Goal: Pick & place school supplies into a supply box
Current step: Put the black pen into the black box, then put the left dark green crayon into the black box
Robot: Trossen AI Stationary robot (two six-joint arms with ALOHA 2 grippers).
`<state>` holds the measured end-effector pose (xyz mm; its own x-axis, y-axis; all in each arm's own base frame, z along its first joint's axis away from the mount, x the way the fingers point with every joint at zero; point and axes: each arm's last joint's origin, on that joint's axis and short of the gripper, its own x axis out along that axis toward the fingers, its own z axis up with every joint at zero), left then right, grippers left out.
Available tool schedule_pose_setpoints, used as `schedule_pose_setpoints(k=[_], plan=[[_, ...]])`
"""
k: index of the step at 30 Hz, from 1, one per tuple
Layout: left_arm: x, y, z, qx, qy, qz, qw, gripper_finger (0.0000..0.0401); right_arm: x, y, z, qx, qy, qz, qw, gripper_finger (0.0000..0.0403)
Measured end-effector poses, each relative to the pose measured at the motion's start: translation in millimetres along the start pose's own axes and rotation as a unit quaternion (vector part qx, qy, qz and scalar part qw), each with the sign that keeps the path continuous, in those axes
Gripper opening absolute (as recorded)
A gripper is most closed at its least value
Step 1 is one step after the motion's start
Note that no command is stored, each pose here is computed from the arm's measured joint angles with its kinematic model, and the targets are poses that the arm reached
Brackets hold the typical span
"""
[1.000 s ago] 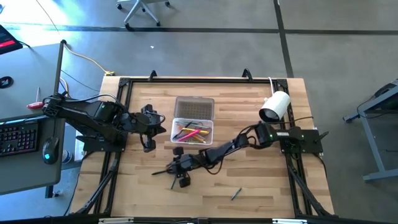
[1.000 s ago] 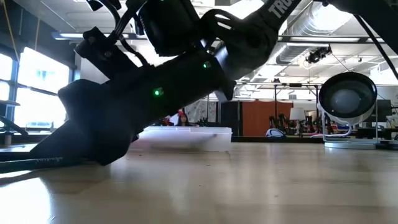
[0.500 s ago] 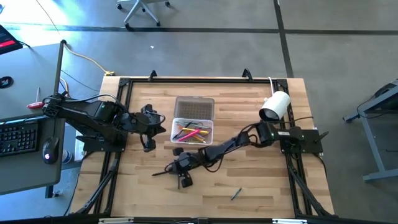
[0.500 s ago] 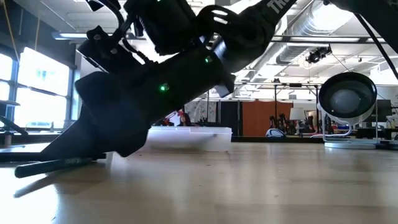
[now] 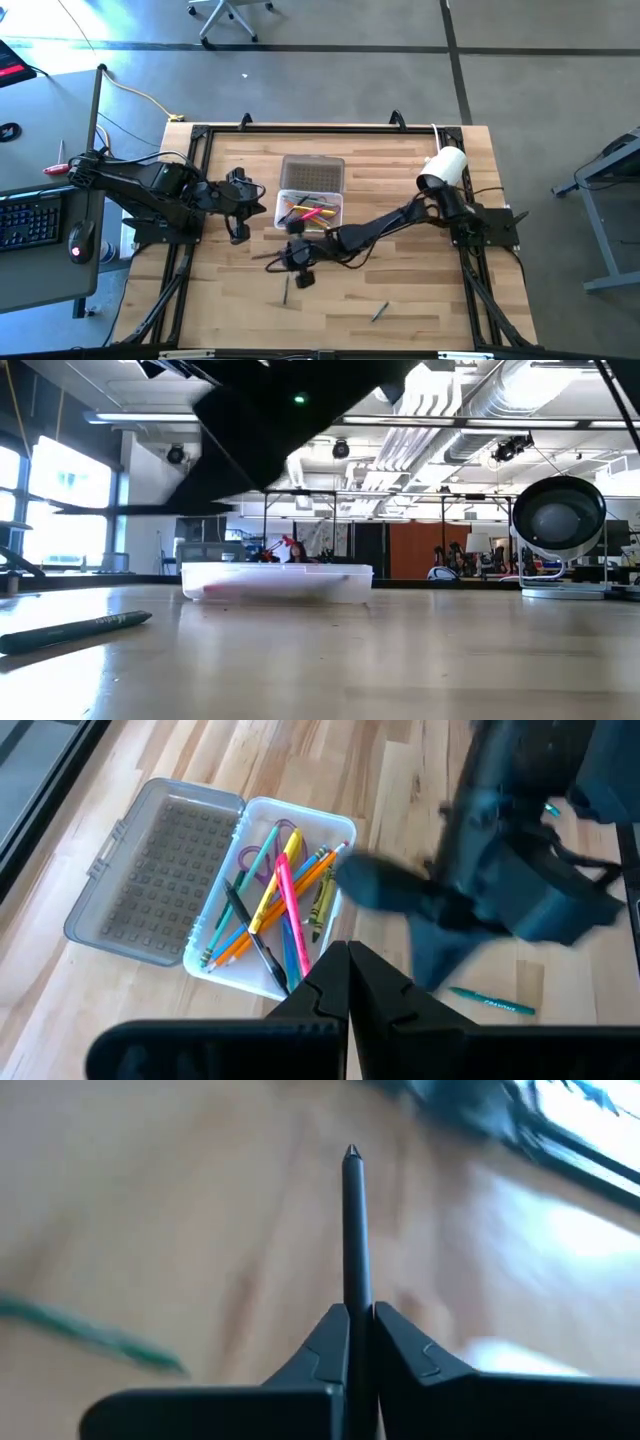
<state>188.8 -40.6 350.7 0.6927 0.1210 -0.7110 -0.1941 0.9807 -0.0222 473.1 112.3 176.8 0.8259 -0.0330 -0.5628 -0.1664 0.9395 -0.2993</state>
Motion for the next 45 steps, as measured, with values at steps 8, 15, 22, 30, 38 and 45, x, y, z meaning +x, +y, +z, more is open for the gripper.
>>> schedule_pose_setpoints(k=[8,15,22,30,38,45], plan=[[0,-1,3,-0.019,-0.012,-0.009,1.0,0.0035,-46,-42,-18,0.007,0.207,-0.074,0.975,0.0026],[0,-2,2,-0.016,-0.008,-0.017,1.0,0.0035,-52,-67,-29,0.039,0.259,-0.134,0.956,0.0007],[0,-2,2,-0.016,-0.008,-0.017,1.0,0.0035,-44,-103,-43,0.098,0.266,-0.141,0.949,0.0059],[0,-2,2,-0.016,-0.008,-0.017,1.0,0.0035,-45,-121,-50,0.122,0.268,-0.113,0.949,0.0106],[5,-2,-10,-0.068,0.033,-0.004,0.997,0.0035,-105,-83,-5,0.038,0.245,-0.116,0.962,0.0107],[39,-37,-56,-0.185,0.062,-0.055,0.979,0.0035,-191,-47,27,0.013,0.208,-0.092,0.974,0.0107]])
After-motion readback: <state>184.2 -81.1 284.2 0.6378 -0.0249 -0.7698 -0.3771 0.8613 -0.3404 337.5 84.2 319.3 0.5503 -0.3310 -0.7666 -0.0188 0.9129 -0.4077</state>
